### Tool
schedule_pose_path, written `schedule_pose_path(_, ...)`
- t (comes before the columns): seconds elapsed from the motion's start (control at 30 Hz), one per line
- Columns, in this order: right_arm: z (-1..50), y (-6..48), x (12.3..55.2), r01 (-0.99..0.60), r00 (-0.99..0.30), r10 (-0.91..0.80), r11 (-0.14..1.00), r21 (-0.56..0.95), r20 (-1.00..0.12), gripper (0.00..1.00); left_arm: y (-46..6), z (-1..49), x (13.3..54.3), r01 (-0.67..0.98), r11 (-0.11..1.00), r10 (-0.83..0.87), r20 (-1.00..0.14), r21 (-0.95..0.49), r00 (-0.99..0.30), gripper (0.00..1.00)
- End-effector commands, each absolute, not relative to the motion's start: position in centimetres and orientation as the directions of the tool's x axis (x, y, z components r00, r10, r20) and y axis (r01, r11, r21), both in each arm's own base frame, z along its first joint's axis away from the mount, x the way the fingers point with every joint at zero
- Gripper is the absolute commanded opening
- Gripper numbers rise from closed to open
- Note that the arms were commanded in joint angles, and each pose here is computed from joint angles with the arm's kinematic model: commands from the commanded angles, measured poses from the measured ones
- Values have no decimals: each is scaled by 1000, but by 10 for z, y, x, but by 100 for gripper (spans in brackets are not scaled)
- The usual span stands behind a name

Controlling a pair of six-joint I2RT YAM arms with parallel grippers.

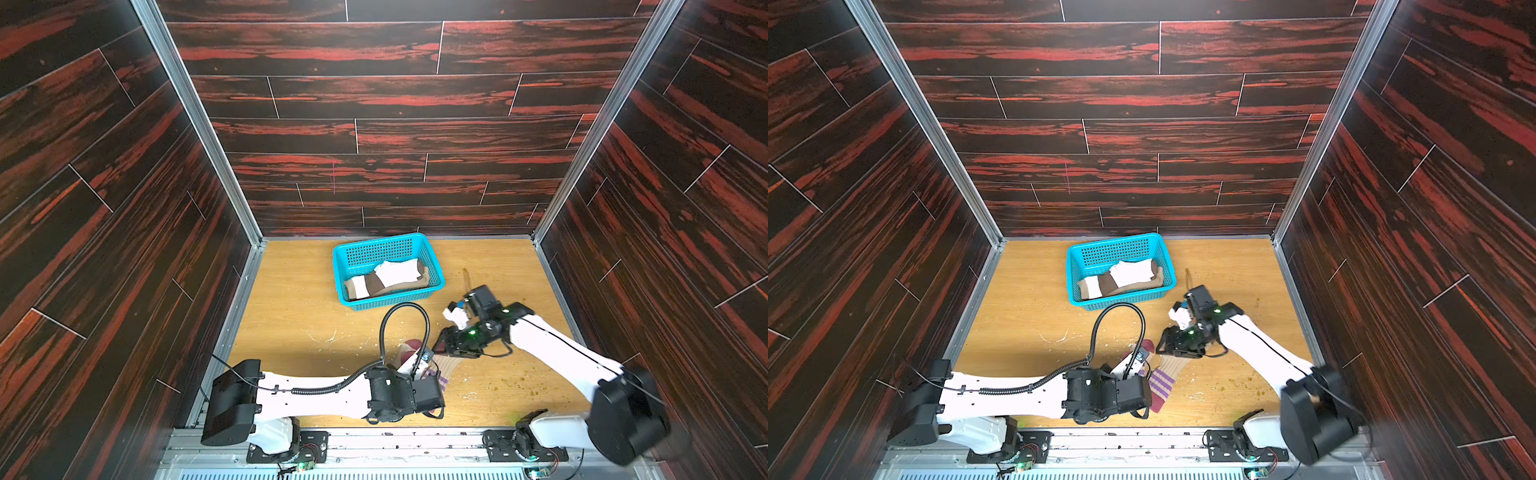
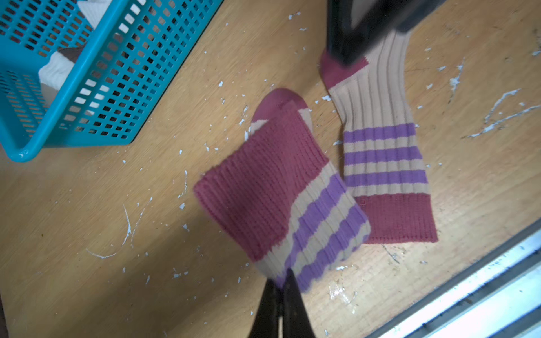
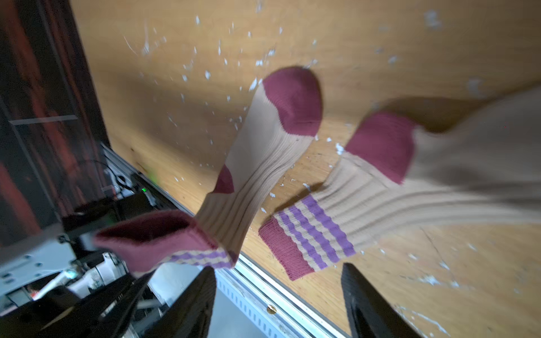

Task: Place the socks together as a pair
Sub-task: Flatten out the sock at the center of the board.

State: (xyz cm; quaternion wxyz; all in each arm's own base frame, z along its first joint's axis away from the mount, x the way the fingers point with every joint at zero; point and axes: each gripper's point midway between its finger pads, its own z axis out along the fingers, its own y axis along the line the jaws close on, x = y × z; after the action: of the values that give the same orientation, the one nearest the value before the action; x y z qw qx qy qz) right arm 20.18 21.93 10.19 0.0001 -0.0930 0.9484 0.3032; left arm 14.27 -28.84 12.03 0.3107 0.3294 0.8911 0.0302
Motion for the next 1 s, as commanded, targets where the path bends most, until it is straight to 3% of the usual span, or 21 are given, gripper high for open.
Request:
schedule_pose_path(0.0, 92, 227, 216, -199, -979, -192, 815, 545, -70, 68, -270, 133, 148, 506, 818, 560, -580, 274, -592, 5)
schedule_pose_path(0.43, 41, 245, 242, -223, -975, -212, 899, 377, -71, 62, -265, 129, 146, 507, 815, 566, -571, 280, -595, 4)
schedule_pose_path(0.77, 28, 266, 262, -232, -968, -179, 901, 366, -174, 57, -259, 128, 146, 497, 817, 568, -562, 293, -602, 4)
schedule_pose_path(0.87, 21, 271, 260, -242, -968, -197, 903, 356, -158, 48, -256, 129, 146, 488, 821, 563, -564, 297, -604, 4)
schedule_pose_path(0.97, 16, 270, 256, -243, -969, -206, 905, 349, -140, 27, -255, 130, 147, 484, 823, 561, -569, 298, -602, 4)
